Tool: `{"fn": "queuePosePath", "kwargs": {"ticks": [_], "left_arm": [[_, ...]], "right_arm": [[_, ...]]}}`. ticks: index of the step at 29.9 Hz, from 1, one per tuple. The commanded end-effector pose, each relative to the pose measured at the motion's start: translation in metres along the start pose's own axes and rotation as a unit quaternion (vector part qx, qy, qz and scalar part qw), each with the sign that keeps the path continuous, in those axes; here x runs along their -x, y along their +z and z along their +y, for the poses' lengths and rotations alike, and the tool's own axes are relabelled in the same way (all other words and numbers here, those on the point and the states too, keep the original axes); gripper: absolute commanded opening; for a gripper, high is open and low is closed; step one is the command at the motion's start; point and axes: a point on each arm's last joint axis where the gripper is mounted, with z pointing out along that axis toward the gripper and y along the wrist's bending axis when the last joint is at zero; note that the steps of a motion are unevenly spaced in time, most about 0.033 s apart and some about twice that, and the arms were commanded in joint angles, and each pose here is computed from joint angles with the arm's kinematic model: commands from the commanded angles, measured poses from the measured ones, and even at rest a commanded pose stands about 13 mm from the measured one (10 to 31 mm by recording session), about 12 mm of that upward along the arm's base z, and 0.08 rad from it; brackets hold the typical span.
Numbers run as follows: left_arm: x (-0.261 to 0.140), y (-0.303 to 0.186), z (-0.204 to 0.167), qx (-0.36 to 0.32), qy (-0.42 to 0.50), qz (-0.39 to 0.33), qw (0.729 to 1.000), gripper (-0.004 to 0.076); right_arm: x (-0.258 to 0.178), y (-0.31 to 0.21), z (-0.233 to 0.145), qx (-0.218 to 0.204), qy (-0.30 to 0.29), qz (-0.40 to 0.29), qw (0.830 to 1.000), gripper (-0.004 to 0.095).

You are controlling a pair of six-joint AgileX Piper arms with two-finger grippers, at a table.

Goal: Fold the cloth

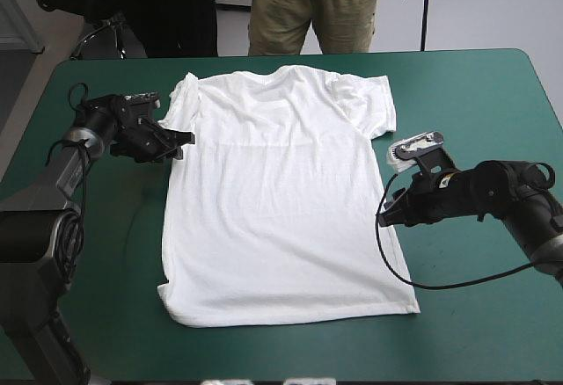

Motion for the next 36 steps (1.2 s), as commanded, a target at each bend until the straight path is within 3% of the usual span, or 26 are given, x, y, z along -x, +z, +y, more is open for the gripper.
{"fn": "queuePosePath", "kwargs": {"ticks": [1,8,10,14,18,24,28,36], "left_arm": [[0.013,-0.013,-0.008,-0.020,0.007,-0.044,0.999,0.0349],[0.003,0.021,-0.010,-0.040,0.021,0.014,0.999,0.0318],[0.002,0.025,-0.014,-0.041,0.037,0.022,0.998,0.0245],[0.000,0.027,-0.019,-0.036,0.059,0.025,0.997,-0.0016],[0.000,0.027,-0.018,-0.031,0.066,0.024,0.997,-0.0017],[0.000,0.027,-0.018,-0.031,0.067,0.025,0.997,-0.0017],[-0.001,0.027,-0.018,-0.033,0.068,0.031,0.997,-0.0017],[-0.002,0.027,-0.018,-0.033,0.069,0.035,0.996,-0.0017]], "right_arm": [[0.013,-0.013,0.002,-0.003,-0.003,-0.054,0.999,0.0331],[0.016,-0.014,0.001,-0.010,-0.003,-0.071,0.997,0.0324],[0.018,-0.014,0.000,-0.015,-0.003,-0.084,0.996,0.0324],[0.022,-0.014,-0.002,-0.023,0.007,-0.106,0.994,0.0324],[0.033,-0.007,-0.007,-0.026,0.009,-0.085,0.996,0.0346],[0.076,0.012,-0.024,-0.055,-0.019,-0.072,0.996,0.0460],[0.103,0.038,-0.041,-0.075,-0.014,-0.050,0.996,0.0465],[0.132,0.102,-0.069,-0.061,0.009,0.021,0.998,0.0463]]}}
